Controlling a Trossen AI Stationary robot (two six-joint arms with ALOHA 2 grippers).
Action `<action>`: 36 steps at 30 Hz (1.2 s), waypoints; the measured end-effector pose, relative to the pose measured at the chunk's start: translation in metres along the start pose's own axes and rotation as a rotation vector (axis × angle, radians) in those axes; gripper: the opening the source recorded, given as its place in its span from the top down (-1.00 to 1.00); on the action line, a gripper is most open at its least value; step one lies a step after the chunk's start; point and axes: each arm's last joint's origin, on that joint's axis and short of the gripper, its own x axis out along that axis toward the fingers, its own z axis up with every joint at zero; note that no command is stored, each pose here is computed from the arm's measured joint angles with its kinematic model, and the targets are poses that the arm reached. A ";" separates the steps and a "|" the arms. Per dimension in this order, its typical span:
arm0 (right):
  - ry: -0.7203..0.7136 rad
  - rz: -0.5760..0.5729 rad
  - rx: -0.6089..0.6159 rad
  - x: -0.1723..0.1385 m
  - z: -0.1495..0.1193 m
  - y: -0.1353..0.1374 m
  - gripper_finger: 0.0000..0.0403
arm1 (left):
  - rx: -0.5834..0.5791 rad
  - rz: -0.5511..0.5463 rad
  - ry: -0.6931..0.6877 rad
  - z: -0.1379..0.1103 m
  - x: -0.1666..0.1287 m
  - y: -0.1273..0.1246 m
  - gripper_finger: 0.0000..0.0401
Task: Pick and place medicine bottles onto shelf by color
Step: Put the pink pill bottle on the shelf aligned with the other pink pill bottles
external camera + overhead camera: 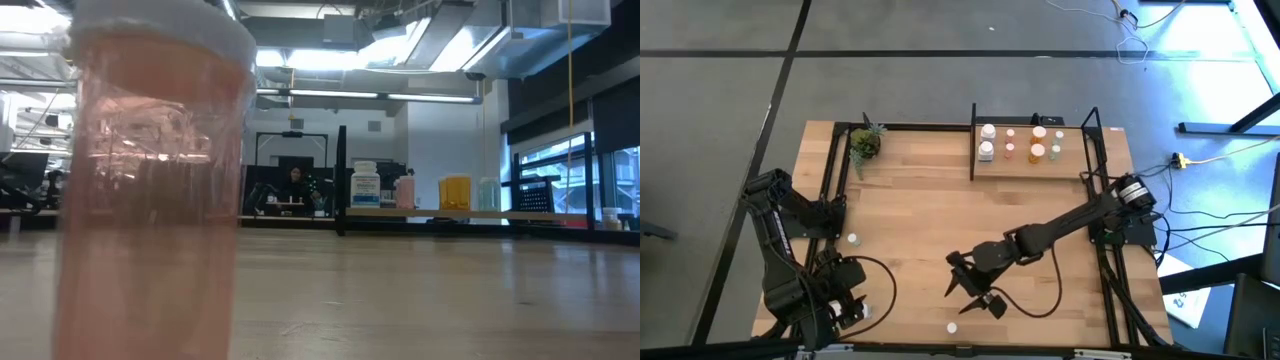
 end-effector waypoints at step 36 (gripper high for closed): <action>0.022 0.239 -0.077 0.088 -0.083 0.009 -0.26 | 0.030 -0.004 -0.056 0.002 0.000 0.000 -0.81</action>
